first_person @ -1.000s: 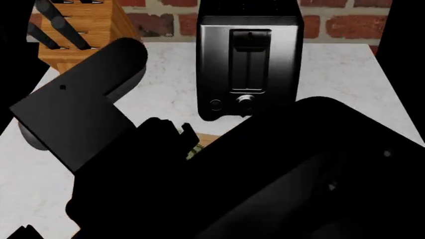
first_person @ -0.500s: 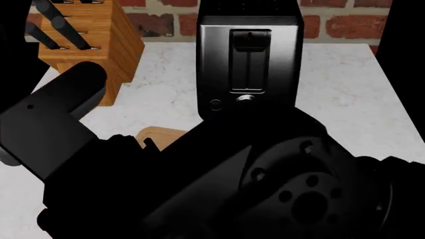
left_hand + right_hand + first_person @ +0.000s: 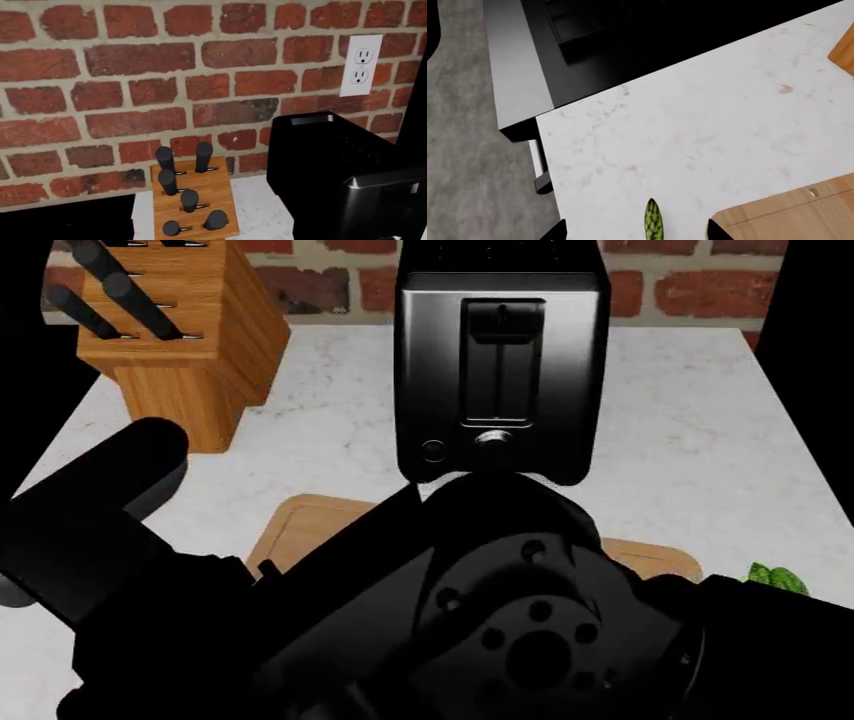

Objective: Clear the non-vegetable object off the cutting board and place the vegetables onto it.

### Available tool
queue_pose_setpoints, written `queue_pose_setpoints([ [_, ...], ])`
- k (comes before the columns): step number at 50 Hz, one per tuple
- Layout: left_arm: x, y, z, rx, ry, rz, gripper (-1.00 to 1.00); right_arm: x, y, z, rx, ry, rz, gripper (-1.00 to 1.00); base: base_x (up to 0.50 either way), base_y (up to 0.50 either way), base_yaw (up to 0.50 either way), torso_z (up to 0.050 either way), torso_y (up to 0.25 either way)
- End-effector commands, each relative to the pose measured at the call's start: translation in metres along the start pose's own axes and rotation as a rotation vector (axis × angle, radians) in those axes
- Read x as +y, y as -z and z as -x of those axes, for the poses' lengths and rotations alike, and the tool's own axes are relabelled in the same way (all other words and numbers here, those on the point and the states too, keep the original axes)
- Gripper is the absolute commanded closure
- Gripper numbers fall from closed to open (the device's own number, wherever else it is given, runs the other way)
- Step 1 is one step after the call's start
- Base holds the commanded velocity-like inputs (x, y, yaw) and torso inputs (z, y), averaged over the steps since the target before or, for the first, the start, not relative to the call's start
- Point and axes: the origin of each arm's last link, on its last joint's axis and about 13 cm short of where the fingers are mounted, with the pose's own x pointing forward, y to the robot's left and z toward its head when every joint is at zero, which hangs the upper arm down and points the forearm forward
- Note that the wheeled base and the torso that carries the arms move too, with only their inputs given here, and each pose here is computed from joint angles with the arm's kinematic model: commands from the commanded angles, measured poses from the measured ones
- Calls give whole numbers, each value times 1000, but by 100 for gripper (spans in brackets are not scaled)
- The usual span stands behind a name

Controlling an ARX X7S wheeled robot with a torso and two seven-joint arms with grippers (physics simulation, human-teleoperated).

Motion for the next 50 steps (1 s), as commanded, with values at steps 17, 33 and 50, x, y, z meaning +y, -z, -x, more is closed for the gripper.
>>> queue_pose_setpoints([
  [17,3,-2,0,-7,-11,8,-100,-6,15,-23,70,-70,-47,-100,0,0,0,0,0],
  [33,4,-2,0,-10,-14,14,-100,-9,23,-32,93,-94,-77,-100,0,0,0,0,0],
  [50,3,1,-1,-2,-14,9,-100,-13,36,-40,103,-105,-116,-100,0,0,0,0,0],
])
